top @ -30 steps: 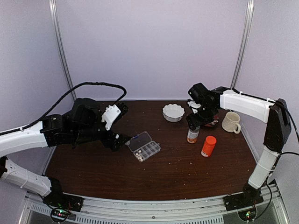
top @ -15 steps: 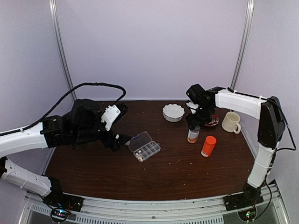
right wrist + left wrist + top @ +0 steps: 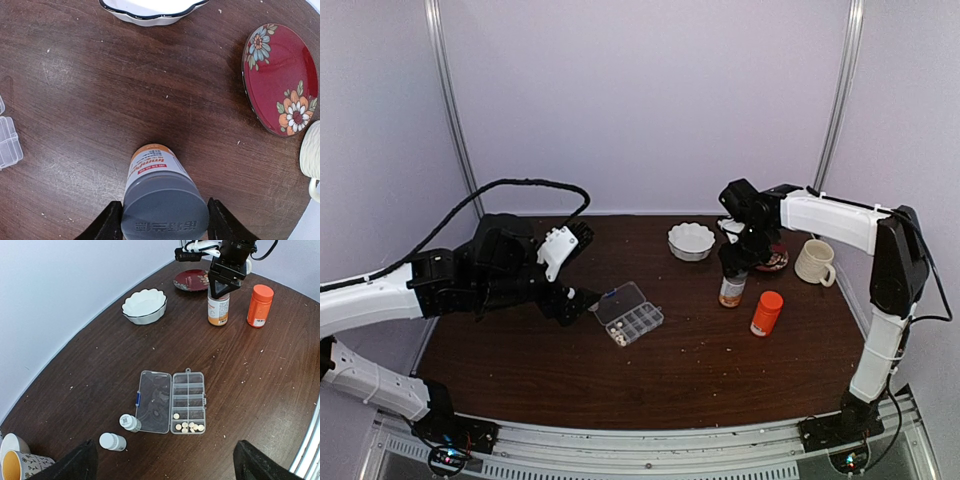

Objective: Sort the pills into containers
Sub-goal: Pick up the pill bottle from the center of the board.

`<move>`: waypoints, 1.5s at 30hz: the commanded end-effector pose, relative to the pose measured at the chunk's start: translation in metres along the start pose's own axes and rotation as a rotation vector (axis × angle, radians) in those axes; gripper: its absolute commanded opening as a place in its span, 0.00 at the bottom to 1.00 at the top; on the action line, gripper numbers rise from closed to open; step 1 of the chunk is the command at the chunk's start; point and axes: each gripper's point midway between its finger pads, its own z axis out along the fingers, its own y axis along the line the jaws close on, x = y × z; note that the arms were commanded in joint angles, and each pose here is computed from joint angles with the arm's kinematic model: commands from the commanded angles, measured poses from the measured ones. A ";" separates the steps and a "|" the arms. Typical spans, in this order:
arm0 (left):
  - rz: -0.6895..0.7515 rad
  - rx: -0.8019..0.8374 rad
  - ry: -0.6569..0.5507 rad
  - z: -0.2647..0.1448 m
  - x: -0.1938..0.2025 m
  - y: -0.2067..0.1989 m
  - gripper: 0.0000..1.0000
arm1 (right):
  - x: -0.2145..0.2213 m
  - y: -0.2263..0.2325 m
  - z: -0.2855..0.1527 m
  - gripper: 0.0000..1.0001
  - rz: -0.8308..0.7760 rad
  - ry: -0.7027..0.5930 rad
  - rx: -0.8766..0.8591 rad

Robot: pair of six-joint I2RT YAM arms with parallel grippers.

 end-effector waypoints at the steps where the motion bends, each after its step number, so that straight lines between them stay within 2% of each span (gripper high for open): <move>1: -0.015 -0.012 -0.051 -0.002 -0.008 0.004 0.98 | -0.013 0.001 -0.027 0.42 0.002 -0.055 -0.040; 6: -0.035 0.029 -0.080 0.000 -0.012 -0.004 0.98 | -0.020 0.042 -0.087 0.39 -0.025 -0.188 -0.299; 14: -0.078 0.163 -0.190 0.003 -0.036 -0.026 0.97 | -0.003 0.111 -0.179 0.37 -0.101 -0.326 -0.636; 20: -0.075 0.321 -0.345 -0.013 -0.062 -0.050 0.98 | 0.005 0.154 -0.253 0.37 -0.133 -0.494 -0.876; 24: -0.030 0.432 -0.463 -0.036 -0.078 -0.066 0.97 | 0.010 0.171 -0.287 0.38 -0.156 -0.554 -0.969; 35: 0.035 0.543 -0.554 -0.059 -0.086 -0.082 0.97 | 0.012 0.208 -0.321 0.36 -0.178 -0.606 -1.117; 45: 0.039 0.510 -0.581 -0.065 -0.092 -0.076 0.92 | 0.012 0.223 -0.324 0.36 -0.191 -0.596 -1.157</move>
